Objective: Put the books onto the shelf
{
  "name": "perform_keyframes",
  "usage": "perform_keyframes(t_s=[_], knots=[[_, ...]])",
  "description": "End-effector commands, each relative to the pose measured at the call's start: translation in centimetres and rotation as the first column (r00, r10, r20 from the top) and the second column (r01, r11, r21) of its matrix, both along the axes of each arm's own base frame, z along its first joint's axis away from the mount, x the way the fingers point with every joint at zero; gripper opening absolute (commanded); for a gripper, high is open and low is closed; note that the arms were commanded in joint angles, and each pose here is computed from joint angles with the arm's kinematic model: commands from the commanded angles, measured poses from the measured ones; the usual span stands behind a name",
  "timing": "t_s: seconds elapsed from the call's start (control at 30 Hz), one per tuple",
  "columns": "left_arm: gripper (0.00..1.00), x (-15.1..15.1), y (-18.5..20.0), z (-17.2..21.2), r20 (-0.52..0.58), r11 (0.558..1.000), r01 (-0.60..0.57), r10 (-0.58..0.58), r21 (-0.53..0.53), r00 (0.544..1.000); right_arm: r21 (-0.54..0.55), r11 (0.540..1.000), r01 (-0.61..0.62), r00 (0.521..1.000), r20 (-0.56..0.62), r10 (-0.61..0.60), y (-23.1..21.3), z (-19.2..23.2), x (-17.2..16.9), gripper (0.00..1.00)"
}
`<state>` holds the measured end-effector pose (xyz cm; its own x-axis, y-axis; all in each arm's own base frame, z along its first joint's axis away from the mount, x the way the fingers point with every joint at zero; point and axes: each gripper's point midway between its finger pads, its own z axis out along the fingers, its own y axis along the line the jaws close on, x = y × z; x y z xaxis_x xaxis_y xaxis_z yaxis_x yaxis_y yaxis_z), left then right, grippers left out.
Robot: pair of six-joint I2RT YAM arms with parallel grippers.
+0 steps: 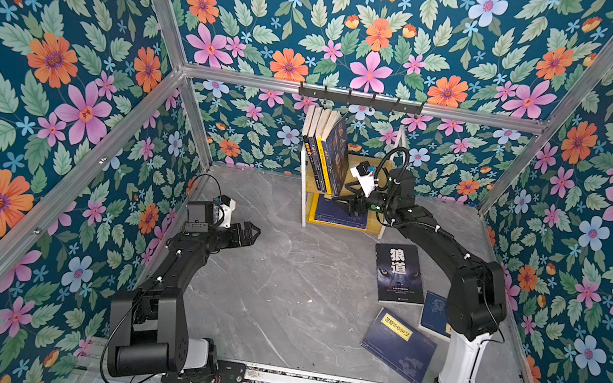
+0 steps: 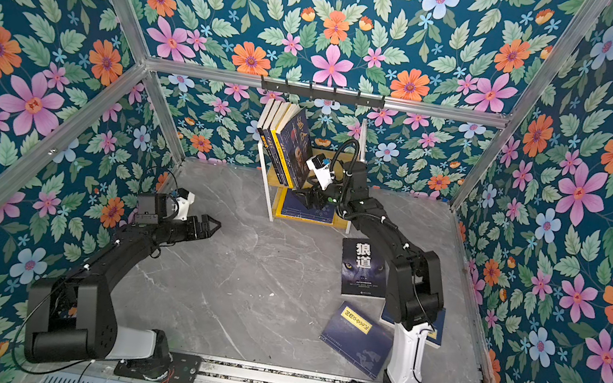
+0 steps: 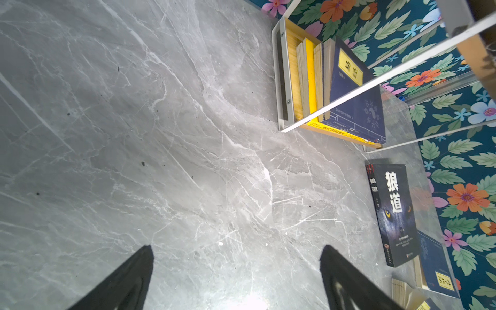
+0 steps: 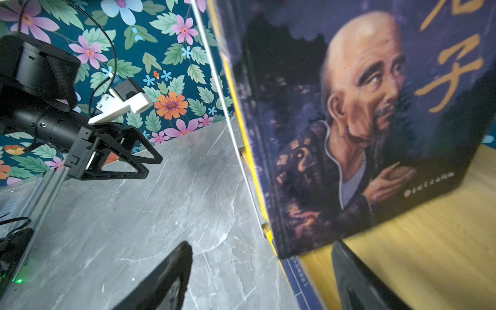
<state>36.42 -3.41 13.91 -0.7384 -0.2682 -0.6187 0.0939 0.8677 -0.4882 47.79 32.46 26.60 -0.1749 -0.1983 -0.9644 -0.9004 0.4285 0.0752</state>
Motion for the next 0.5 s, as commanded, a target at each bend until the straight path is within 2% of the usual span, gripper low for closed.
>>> perform_keyframes(t_s=[0.0, 0.13, 0.27, 0.33, 0.37, 0.43, 0.47], knots=[[0.98, 0.1, -0.2, 0.8, 0.033, 1.000, 0.010, -0.010, -0.008, 0.999, 0.048, 0.997, 0.060, 0.996, 0.059, -0.062, -1.4, 3.1, -1.5, 0.81], [0.99, 0.0, -0.3, 1.0, 0.039, 1.000, 0.016, -0.015, -0.009, 0.999, 0.046, 0.983, 0.179, 0.983, 0.028, -0.180, -4.2, 3.7, -5.3, 0.81], [1.00, -0.3, -2.2, 1.4, 0.058, 0.995, 0.095, -0.092, -0.044, 0.994, -0.001, 0.932, 0.361, 0.927, -0.106, -0.359, -7.4, 2.1, -9.0, 0.81], [1.00, -0.8, -4.3, 1.7, 0.084, 0.980, 0.188, -0.182, -0.060, 0.980, -0.048, 0.880, 0.472, 0.860, -0.194, -0.472, -9.5, 0.8, -10.6, 0.81], [1.00, -1.2, -5.4, 1.7, 0.093, 0.971, 0.234, -0.229, -0.052, 0.969, -0.085, 0.843, 0.531, 0.804, -0.262, -0.533, -10.9, -0.3, -11.4, 0.81], [1.00, -1.9, -7.6, 1.7, 0.099, 0.949, 0.312, -0.307, -0.040, 0.946, -0.169, 0.750, 0.639, 0.665, -0.369, -0.649, -13.8, -2.3, -13.2, 0.81], [1.00, -2.2, -8.5, 1.9, 0.102, 0.938, 0.344, -0.339, -0.044, 0.935, -0.225, 0.689, 0.689, 0.566, -0.428, -0.705, -15.5, -3.8, -14.4, 0.81]])
